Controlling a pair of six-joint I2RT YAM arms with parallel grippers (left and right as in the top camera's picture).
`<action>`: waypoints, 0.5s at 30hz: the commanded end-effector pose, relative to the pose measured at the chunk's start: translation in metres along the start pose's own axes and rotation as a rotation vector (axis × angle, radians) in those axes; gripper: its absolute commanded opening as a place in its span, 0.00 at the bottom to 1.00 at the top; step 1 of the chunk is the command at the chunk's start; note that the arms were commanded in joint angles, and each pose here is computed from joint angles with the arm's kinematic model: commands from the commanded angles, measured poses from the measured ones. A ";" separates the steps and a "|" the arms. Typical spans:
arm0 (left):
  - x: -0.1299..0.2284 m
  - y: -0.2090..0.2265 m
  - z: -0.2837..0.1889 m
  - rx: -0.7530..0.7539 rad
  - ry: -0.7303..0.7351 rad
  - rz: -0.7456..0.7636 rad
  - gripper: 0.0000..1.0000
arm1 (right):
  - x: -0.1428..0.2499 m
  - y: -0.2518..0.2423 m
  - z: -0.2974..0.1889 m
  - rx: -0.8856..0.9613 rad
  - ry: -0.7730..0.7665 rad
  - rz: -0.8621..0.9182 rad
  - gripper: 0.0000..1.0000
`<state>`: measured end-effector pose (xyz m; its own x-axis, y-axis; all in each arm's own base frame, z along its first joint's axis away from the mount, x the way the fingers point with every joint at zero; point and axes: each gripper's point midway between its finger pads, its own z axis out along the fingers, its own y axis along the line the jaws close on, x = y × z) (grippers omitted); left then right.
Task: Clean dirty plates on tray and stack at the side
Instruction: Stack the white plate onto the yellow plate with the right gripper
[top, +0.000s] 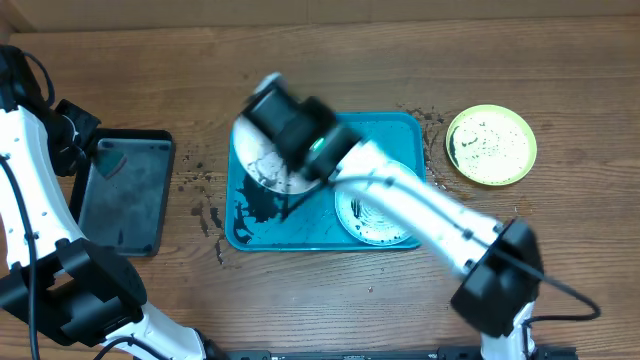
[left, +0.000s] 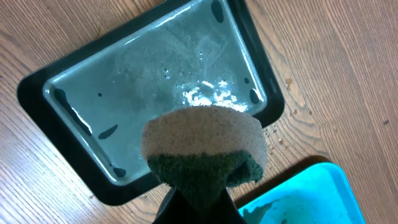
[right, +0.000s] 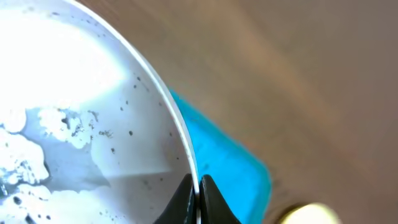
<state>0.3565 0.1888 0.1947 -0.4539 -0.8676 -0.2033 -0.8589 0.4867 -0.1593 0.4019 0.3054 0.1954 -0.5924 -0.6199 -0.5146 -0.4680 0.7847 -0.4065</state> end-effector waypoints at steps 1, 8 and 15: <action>0.003 -0.003 0.003 0.001 0.011 0.006 0.04 | 0.016 -0.049 0.015 -0.214 0.095 0.462 0.04; 0.002 -0.004 0.003 0.003 0.008 0.006 0.04 | 0.168 -0.229 0.045 -0.111 0.458 1.151 0.04; 0.003 -0.007 0.003 0.008 0.005 0.014 0.04 | 0.296 -0.296 0.042 -0.005 0.621 1.333 0.04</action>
<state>0.3591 0.1871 0.1951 -0.4584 -0.8640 -0.2084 -0.8548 0.4928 -0.1630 0.4095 -0.1005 0.1388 -0.7657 0.6295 -0.1321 0.6234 0.7768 0.0885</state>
